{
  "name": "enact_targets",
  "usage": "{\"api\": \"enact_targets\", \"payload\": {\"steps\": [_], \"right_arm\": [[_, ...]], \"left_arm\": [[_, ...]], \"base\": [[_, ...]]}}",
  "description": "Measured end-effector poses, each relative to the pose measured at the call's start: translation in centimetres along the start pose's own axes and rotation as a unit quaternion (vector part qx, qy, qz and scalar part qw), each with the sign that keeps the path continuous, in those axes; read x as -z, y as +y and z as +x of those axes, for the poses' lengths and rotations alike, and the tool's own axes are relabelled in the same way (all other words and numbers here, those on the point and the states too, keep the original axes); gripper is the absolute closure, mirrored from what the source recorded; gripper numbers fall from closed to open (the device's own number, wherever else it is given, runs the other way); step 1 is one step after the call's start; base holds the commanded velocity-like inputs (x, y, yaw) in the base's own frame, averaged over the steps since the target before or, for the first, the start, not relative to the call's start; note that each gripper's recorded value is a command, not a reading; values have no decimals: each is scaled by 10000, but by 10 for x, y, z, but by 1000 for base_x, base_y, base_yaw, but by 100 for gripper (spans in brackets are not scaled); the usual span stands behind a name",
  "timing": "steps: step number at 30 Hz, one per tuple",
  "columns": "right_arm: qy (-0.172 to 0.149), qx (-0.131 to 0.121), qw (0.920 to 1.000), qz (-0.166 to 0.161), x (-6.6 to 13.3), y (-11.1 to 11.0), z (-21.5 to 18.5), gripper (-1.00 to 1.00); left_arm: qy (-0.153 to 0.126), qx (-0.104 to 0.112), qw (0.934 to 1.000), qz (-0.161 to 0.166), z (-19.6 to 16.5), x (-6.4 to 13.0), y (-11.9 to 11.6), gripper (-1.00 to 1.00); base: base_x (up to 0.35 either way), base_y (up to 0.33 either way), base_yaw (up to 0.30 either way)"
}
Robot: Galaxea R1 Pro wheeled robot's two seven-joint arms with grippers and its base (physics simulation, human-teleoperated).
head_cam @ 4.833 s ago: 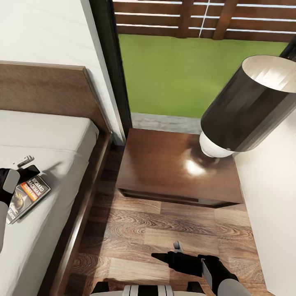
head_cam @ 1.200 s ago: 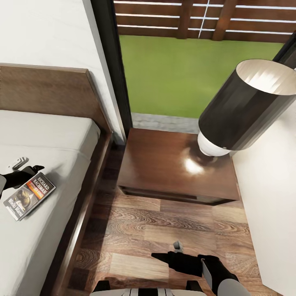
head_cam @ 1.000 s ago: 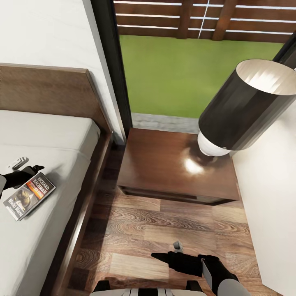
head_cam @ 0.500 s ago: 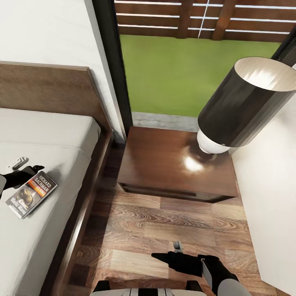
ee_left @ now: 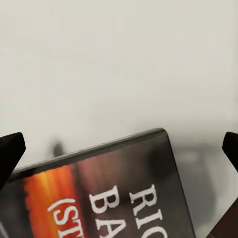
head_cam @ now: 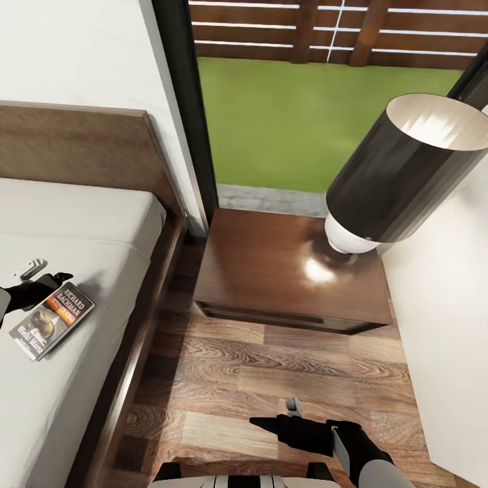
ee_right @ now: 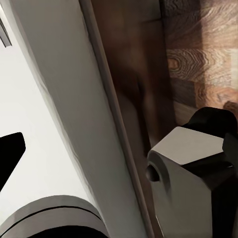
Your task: In the bedroom, move the book from the bed onto either nightstand, and place the two sandals side by side next to the bed.
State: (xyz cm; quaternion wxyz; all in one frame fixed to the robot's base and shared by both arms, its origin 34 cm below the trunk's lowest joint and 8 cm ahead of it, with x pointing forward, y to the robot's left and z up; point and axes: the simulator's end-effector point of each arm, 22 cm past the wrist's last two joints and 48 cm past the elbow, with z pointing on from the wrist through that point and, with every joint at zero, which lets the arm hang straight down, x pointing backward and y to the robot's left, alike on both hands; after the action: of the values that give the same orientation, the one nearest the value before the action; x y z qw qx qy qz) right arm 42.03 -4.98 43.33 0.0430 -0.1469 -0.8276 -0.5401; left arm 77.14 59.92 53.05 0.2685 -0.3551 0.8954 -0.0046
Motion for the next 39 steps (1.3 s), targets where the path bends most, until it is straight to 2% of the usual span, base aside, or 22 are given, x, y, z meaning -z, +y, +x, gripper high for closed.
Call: {"api": "enact_targets", "payload": {"steps": [14, 22, 39], "right_arm": [[-3, -1, 10000, 0, 0, 0, 0, -100], [-6, 15, 10000, -2, 0, 1, -1, -100], [-7, 17, 10000, -7, 0, 1, -1, -100]], "left_arm": [[2, 7, 10000, 1, 0, 0, 0, -100], [-10, 10, 10000, 11, -1, 1, -1, -100], [-12, 2, 10000, 11, -2, 2, -1, -100]], "base": [[0, 0, 0], [0, 0, -140], [0, 0, -21]]}}
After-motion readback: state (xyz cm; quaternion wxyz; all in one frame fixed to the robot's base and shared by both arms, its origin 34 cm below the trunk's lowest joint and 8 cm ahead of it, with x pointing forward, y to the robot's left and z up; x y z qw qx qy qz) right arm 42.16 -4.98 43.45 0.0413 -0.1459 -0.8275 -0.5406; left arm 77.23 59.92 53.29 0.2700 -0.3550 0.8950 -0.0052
